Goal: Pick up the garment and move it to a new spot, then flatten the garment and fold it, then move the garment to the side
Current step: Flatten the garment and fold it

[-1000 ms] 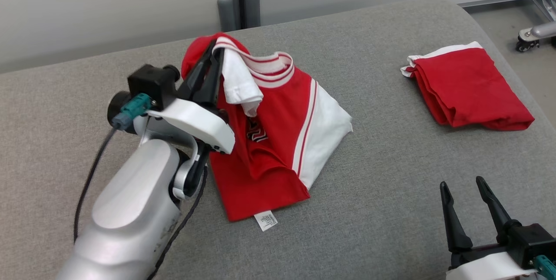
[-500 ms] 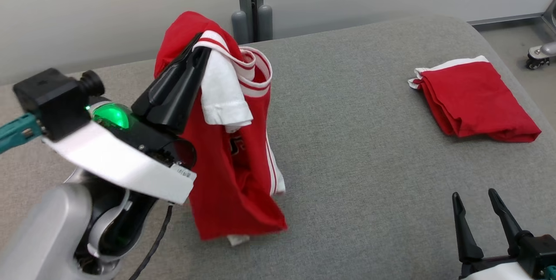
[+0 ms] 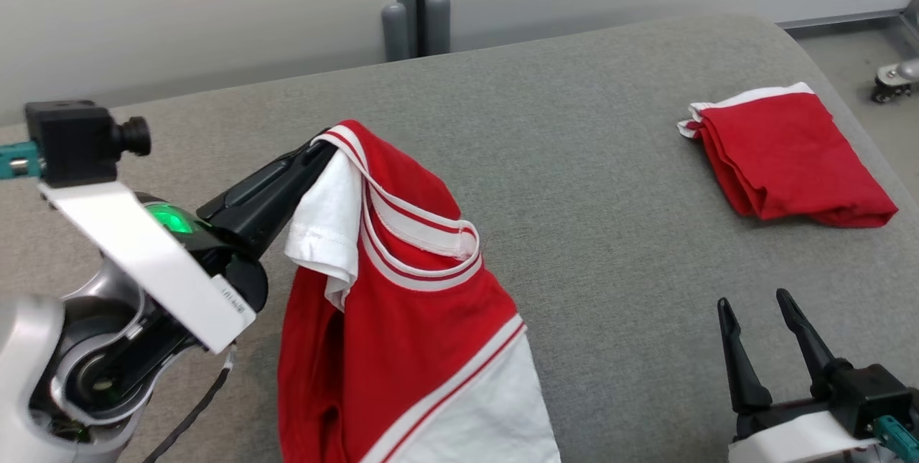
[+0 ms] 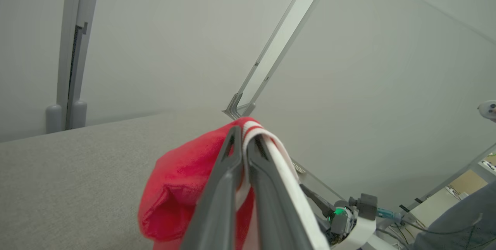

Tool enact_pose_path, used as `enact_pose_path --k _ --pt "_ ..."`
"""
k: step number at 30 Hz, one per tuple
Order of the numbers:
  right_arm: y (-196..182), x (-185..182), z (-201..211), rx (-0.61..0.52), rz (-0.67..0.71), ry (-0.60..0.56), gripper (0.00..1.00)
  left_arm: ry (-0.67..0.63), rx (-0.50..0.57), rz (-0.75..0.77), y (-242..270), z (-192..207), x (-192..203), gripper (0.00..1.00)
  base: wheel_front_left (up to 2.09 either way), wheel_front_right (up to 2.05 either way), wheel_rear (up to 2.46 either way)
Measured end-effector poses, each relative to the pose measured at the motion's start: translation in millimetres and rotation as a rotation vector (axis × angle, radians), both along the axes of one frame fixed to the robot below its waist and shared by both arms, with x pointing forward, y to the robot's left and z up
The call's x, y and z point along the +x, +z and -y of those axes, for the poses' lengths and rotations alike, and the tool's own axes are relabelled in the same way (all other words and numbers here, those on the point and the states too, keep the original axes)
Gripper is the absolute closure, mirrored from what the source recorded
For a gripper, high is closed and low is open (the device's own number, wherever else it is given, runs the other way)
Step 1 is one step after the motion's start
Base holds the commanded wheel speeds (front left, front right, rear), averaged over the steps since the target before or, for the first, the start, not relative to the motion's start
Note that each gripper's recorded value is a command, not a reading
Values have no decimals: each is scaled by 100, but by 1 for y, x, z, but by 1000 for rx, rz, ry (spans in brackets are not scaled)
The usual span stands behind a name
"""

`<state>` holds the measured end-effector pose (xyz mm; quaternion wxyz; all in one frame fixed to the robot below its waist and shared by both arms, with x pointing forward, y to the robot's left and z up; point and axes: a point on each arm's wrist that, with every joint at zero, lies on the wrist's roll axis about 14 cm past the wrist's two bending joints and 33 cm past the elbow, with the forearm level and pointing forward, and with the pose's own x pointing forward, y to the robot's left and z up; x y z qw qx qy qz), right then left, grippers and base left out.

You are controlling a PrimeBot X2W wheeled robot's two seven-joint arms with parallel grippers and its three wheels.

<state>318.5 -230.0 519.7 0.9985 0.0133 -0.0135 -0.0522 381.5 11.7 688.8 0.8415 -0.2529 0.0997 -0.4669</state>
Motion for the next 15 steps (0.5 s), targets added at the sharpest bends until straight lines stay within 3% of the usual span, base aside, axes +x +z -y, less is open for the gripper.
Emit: enact_pose_path --k 2,8,12,14,15 --pt "2 1 2 0 6 -6 0 -10 33 -29 -14 6 8 100 0 0 0" --pt "10 -2 25 12 23 -84 0 -54 280 -63 -97 55 66 100 0 0 0" --pt "-1 -18 48 25 -17 -169 0 -76 272 -6 -113 104 88 100 0 0 0" --pt "-8 -25 57 32 -44 -207 0 -59 257 42 -119 122 99 38 0 0 0" --pt "-13 -29 60 36 -60 -225 0 -53 279 70 -129 128 103 0 0 0 0"
